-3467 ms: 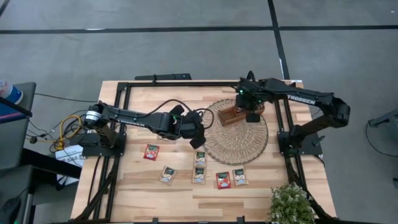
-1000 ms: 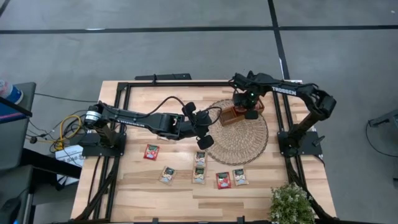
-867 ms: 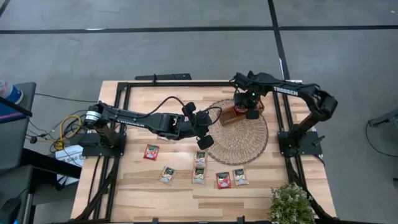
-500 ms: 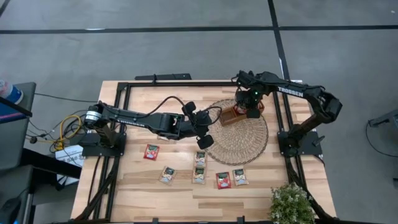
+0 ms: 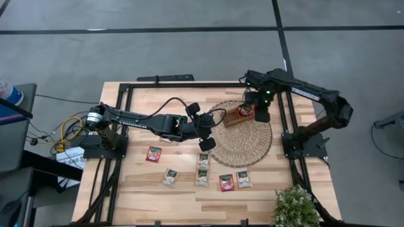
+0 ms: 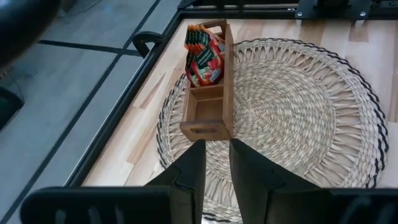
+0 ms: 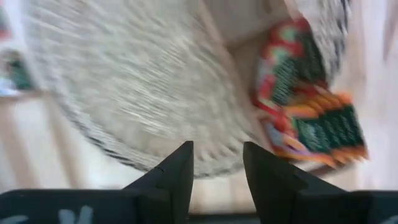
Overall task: Pick & Place Tea
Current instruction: Put the red tea pack into the middle compartment of the brown organizer
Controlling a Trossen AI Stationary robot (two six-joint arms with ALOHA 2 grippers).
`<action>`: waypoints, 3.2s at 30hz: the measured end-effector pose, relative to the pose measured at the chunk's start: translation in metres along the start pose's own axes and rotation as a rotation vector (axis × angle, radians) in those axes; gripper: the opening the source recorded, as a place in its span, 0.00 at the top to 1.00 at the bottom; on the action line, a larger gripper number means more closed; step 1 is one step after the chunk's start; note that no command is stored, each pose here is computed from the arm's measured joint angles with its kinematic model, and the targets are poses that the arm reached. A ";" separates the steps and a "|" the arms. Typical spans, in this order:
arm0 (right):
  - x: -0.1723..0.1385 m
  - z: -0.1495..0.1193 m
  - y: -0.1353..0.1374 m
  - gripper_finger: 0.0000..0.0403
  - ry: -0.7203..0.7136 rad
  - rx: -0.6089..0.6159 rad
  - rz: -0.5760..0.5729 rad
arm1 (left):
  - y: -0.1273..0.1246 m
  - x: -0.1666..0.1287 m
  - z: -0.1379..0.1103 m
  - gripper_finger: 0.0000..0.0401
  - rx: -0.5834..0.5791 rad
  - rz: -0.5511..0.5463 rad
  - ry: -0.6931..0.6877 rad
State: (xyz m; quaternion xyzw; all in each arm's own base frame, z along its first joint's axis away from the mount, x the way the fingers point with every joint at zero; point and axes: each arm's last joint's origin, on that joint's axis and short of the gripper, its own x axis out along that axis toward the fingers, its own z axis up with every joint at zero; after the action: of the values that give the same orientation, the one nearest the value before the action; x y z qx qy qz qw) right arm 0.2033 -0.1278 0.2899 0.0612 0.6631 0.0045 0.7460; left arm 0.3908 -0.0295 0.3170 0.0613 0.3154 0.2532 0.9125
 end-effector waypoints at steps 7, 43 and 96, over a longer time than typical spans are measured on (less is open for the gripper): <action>-0.041 -0.030 0.039 0.72 -0.163 0.028 -0.012 | 0.000 0.000 0.000 0.84 -0.002 -0.006 0.001; -0.019 -0.081 0.129 0.73 -0.603 -0.122 0.270 | 0.032 -0.056 0.022 0.84 -0.381 0.139 -0.183; -0.028 -0.155 0.122 0.73 -1.055 0.073 0.157 | 0.066 -0.092 -0.220 0.84 -1.042 -0.206 0.404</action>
State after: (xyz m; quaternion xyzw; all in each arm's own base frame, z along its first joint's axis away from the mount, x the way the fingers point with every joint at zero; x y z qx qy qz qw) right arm 0.0550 0.0039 0.3122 0.1303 0.1910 0.0057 0.9729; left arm 0.1675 -0.0294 0.2101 -0.4777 0.3216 0.2919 0.7636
